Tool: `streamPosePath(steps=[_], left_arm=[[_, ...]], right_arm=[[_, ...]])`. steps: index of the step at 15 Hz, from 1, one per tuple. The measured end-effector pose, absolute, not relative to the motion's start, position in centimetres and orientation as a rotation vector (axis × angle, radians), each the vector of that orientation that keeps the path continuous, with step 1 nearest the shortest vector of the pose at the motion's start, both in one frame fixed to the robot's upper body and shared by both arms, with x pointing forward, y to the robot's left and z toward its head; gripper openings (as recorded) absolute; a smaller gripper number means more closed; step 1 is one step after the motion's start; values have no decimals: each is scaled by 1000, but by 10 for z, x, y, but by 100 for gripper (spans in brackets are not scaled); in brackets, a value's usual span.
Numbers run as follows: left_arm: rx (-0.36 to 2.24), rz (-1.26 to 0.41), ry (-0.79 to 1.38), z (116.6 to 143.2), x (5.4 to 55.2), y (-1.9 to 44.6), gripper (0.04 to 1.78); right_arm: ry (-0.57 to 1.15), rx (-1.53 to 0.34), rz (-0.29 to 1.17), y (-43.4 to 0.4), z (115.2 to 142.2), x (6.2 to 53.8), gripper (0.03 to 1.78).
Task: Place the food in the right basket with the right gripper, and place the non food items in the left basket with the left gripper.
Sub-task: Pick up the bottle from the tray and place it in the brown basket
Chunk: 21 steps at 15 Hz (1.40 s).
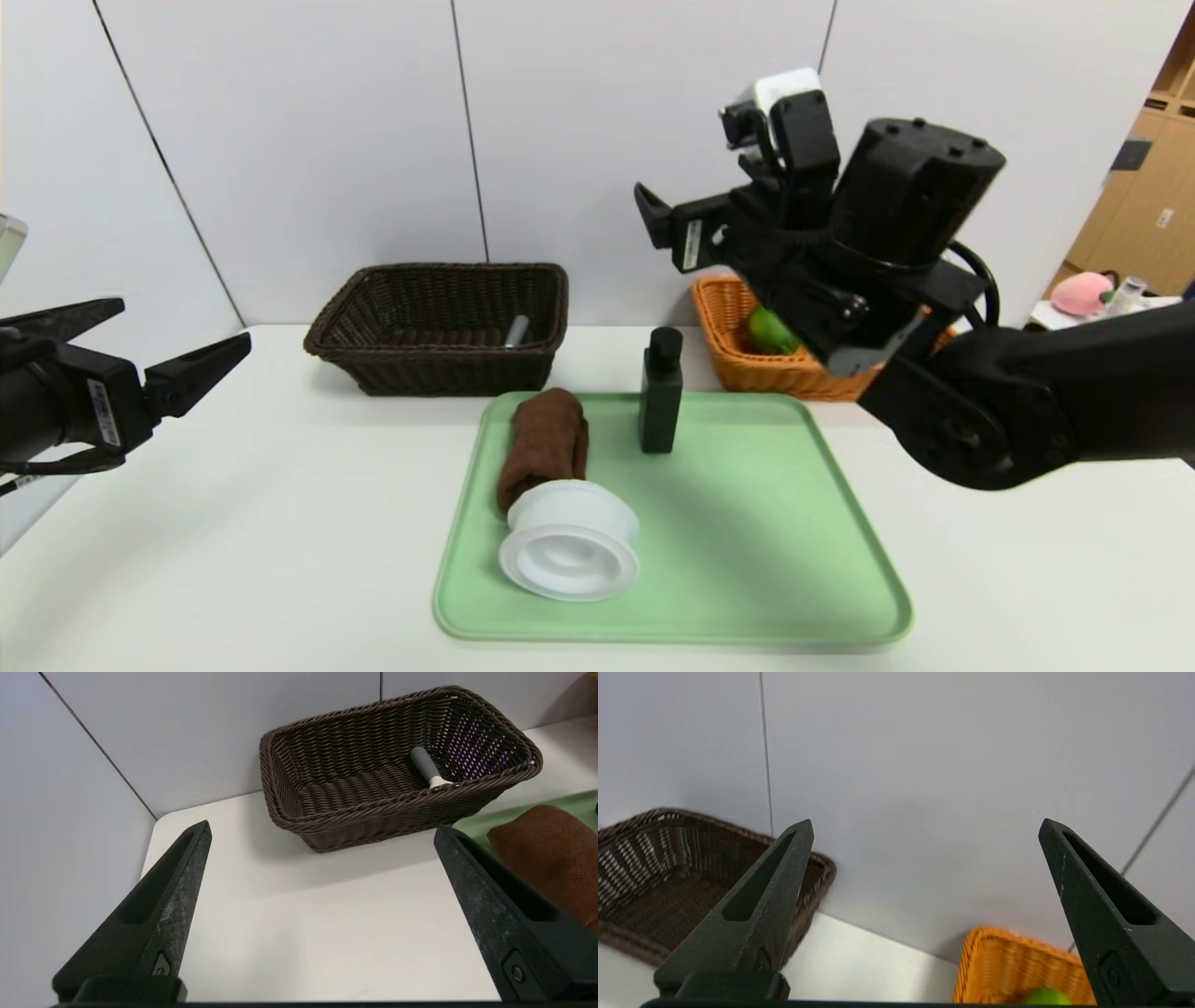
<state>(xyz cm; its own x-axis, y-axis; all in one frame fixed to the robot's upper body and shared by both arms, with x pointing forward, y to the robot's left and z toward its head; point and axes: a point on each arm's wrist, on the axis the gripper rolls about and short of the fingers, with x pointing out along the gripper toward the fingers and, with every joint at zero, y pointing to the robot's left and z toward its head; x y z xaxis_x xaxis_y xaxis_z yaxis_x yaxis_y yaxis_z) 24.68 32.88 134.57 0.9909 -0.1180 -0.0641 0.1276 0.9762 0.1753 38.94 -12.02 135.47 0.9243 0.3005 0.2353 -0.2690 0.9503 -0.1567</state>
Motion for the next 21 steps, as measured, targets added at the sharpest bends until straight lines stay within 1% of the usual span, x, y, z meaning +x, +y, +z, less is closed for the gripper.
streamPosePath(steps=[3,5,8,10,15,21], left_arm=[[180,-123,70,1340,244,329,169],[181,-124,86,1334,241,329,169],[181,-123,96,1331,239,329,169],[180,-119,96,1330,238,329,169],[179,-117,88,1329,231,329,169],[179,-118,76,1327,222,329,169]], right_arm=[[-309,-97,287,-142,1323,364,168],[-317,-85,294,-149,1301,347,169],[-228,-46,347,-143,1272,323,169],[-165,-21,378,-136,1257,312,169],[-57,-35,370,-125,1224,315,169],[-16,-44,335,-109,1199,336,169]])
